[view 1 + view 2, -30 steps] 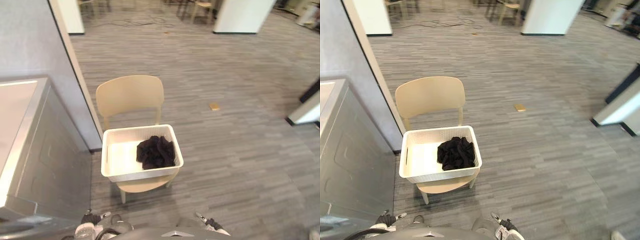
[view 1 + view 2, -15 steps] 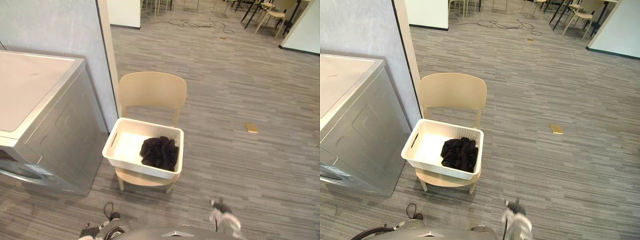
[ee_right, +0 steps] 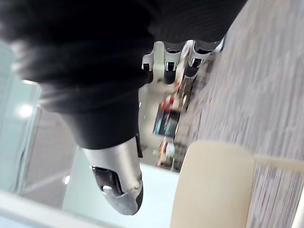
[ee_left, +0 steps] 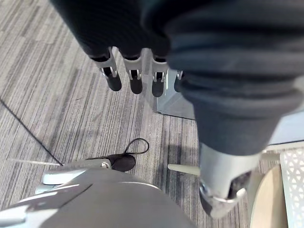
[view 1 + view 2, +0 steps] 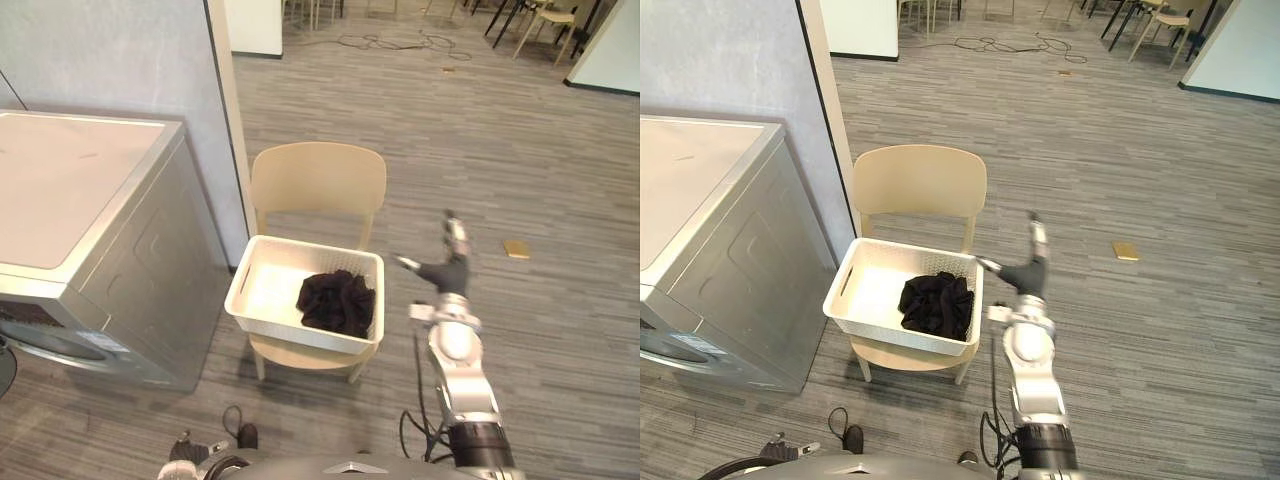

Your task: Pick up the laundry basket with both hands and put the clothes into the washing machine.

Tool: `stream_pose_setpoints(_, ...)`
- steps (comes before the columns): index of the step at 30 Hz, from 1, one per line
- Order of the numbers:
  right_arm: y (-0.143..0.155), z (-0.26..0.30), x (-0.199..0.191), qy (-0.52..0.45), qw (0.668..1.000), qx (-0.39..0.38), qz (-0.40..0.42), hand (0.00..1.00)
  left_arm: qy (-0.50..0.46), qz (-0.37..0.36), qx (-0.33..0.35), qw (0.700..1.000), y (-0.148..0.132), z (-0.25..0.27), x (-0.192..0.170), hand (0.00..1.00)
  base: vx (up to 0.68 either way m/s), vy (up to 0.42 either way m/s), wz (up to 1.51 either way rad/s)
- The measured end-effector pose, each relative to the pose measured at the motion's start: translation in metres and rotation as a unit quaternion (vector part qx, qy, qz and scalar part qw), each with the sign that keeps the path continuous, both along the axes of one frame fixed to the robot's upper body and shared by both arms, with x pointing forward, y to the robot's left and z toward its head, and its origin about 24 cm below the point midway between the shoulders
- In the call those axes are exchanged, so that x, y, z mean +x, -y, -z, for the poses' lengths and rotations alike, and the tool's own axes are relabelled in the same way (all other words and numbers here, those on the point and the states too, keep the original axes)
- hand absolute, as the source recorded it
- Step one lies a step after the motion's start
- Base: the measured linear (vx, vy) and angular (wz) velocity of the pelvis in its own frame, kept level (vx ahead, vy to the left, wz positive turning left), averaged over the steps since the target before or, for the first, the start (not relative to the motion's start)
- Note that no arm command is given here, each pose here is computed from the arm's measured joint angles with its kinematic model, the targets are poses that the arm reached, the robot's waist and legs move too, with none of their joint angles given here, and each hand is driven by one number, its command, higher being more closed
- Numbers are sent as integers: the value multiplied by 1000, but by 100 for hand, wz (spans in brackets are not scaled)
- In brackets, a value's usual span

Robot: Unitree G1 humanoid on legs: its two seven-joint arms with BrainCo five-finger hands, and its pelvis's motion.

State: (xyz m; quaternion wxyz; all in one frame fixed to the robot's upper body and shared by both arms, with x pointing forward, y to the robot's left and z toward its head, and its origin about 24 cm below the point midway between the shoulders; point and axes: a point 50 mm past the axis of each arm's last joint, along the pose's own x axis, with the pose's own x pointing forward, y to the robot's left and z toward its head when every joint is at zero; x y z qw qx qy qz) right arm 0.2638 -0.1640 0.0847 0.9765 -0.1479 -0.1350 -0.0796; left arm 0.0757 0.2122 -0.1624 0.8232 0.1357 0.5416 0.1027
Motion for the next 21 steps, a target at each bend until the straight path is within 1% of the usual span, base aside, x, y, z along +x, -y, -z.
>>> stream_pose_setpoints(1,-17,-7,10,6,996,-59,-63,0,-1,28,2,1000,2,0,2,0,71,6,-2)
stream_pose_setpoints(2,-23,-8,13,6,993,-78,-86,0,0,37,0,999,2,-1,4,0,78,-2,-3)
stream_pose_setpoints(3,-33,-9,21,0,985,-113,-130,0,3,56,2,998,3,-2,8,0,35,-3,-2)
stream_pose_setpoints(4,-38,-8,25,-5,980,-130,-149,0,6,66,3,998,3,-2,10,0,38,-3,0)
stream_pose_setpoints(6,-49,-1,37,-33,954,-211,-209,0,21,98,3,995,5,-5,18,0,33,0,0)
stream_pose_setpoints(9,-58,8,49,-65,913,-307,-259,0,32,113,8,993,3,-8,30,0,-7,-6,13)
stream_pose_setpoints(11,-58,12,55,-77,894,-350,-269,0,38,127,9,991,1,-10,36,0,-44,-6,19)
stream_pose_setpoints(13,-52,15,65,-98,867,-406,-272,0,58,141,14,988,1,-15,47,0,-56,-2,8)
stream_pose_setpoints(14,-51,15,67,-102,862,-417,-271,0,63,142,17,988,0,-16,49,0,-65,3,9)
stream_pose_setpoints(21,-11,-16,100,-109,815,-535,-193,0,106,164,25,980,2,-27,79,0,-81,7,15)
